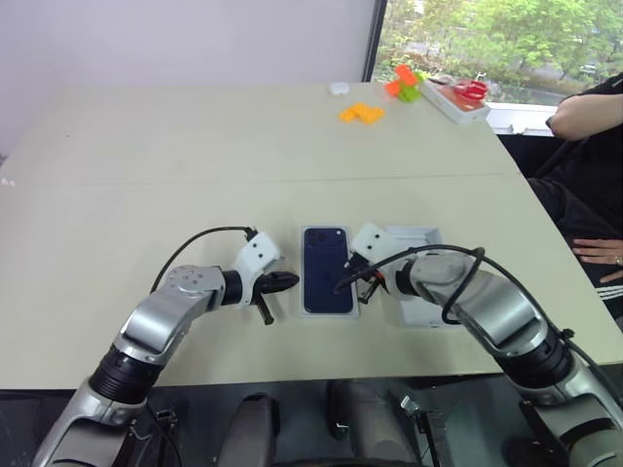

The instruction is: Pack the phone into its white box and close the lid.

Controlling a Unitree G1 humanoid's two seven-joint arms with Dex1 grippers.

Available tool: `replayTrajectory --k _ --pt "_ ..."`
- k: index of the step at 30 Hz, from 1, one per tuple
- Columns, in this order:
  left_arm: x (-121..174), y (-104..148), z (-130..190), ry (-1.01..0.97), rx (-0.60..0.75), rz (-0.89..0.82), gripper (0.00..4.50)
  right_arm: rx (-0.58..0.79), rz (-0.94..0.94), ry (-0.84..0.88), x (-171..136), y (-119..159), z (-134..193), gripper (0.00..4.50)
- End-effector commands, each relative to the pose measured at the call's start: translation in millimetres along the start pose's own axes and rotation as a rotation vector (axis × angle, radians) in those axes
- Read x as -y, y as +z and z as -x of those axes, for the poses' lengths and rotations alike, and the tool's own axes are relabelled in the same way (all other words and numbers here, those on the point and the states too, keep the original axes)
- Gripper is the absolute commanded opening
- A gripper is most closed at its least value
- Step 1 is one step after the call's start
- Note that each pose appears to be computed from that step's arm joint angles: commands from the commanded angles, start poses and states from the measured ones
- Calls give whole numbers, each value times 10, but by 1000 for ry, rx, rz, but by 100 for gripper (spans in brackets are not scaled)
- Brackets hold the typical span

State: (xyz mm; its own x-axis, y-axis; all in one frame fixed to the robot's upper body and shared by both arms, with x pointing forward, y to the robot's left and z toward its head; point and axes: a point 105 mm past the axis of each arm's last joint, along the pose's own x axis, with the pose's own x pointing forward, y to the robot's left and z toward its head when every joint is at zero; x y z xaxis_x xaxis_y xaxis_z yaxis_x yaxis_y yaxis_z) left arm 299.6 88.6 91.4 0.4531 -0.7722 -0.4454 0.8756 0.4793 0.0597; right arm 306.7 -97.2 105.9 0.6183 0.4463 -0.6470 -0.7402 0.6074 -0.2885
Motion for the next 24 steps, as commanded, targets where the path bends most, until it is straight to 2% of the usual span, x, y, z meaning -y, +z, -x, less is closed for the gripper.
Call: replayTrajectory --k 1,15,21,24 --pt "173 168 -98 -71 45 -45 0 60 25 40 -76 120 66 4" --pt "305 274 -227 -169 56 -59 0 45 22 23 6 45 225 4" --pt "199 256 -192 -122 55 -53 0 57 20 39 40 74 307 4" --pt "126 242 -156 -94 57 -43 0 55 28 47 51 72 344 86"
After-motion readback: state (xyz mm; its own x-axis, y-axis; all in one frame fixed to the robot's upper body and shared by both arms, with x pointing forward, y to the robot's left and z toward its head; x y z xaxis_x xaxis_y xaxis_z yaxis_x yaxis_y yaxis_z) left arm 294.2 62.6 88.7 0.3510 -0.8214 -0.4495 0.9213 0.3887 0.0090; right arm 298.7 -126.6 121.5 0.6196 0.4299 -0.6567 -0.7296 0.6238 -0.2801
